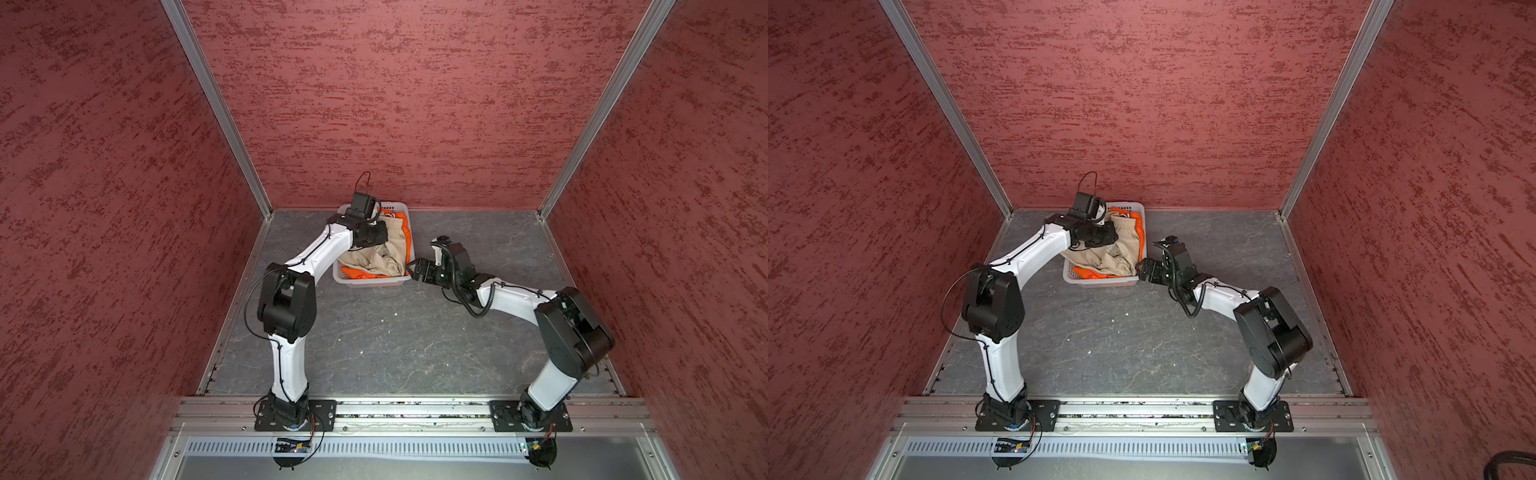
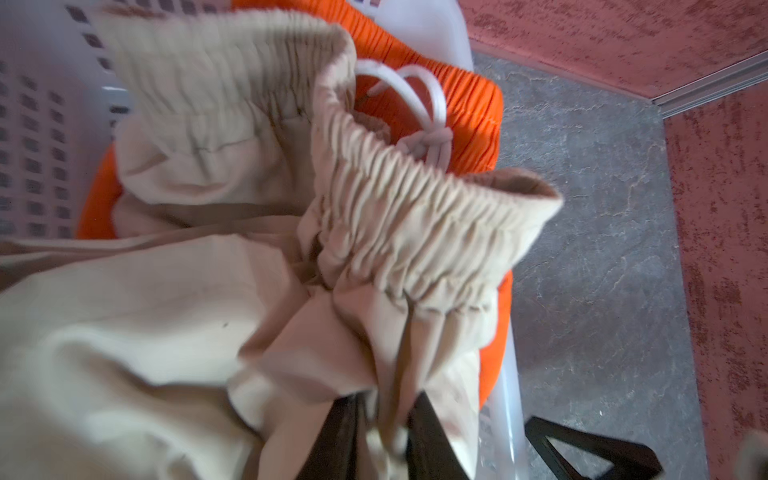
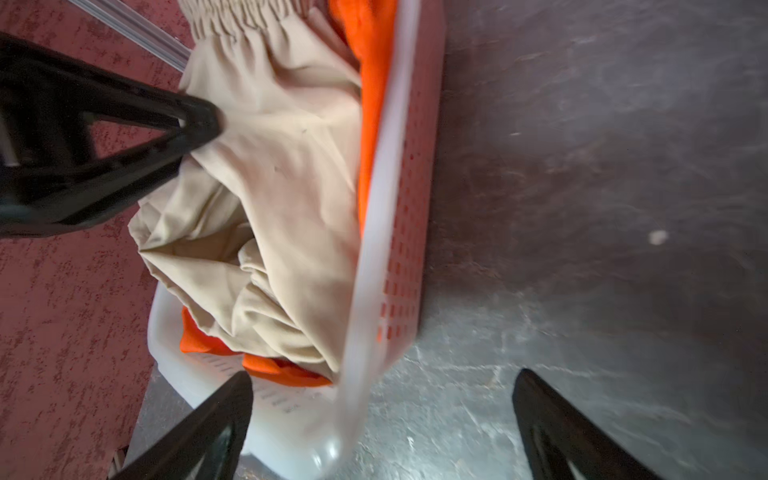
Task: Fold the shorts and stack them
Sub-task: 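Reach both grippers into the white basket and grasp the beige shorts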
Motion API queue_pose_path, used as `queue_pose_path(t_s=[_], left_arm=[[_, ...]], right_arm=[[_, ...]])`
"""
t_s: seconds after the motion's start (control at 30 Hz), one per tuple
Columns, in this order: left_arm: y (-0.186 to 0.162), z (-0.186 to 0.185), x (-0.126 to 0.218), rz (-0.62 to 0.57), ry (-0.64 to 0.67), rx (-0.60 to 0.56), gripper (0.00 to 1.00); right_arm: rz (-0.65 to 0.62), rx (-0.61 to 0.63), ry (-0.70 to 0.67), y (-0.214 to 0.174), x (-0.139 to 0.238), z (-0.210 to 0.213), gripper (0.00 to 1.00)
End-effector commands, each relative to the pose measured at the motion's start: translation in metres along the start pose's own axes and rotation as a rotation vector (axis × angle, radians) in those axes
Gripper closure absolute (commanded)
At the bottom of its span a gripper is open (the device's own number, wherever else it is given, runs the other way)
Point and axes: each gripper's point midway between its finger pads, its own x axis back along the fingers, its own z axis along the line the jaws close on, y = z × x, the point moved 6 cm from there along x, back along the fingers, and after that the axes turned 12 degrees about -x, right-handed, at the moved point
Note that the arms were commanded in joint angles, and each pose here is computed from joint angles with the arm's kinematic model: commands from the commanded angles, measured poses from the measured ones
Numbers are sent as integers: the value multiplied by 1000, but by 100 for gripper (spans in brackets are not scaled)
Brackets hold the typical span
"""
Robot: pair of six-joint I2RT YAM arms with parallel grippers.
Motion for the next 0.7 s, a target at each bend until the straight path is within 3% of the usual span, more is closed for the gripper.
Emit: queue_pose_path(t_s=[0.0, 0.23, 0.43, 0.53, 0.67], left_arm=[[15, 15, 43, -93, 34, -22, 80], [12, 40, 96, -183, 79, -13, 84], [0, 47, 89, -152, 49, -5, 39], [-1, 51, 79, -142, 53, -12, 30], [2, 61, 59, -109, 66, -33, 26]], right_arm=[[2, 18, 68, 2, -18, 25, 1], [60, 92, 98, -16, -65, 54, 3], [77, 131, 142, -23, -89, 71, 5], [76, 183, 134, -22, -102, 78, 5], [88, 250, 103, -21, -115, 81, 5]])
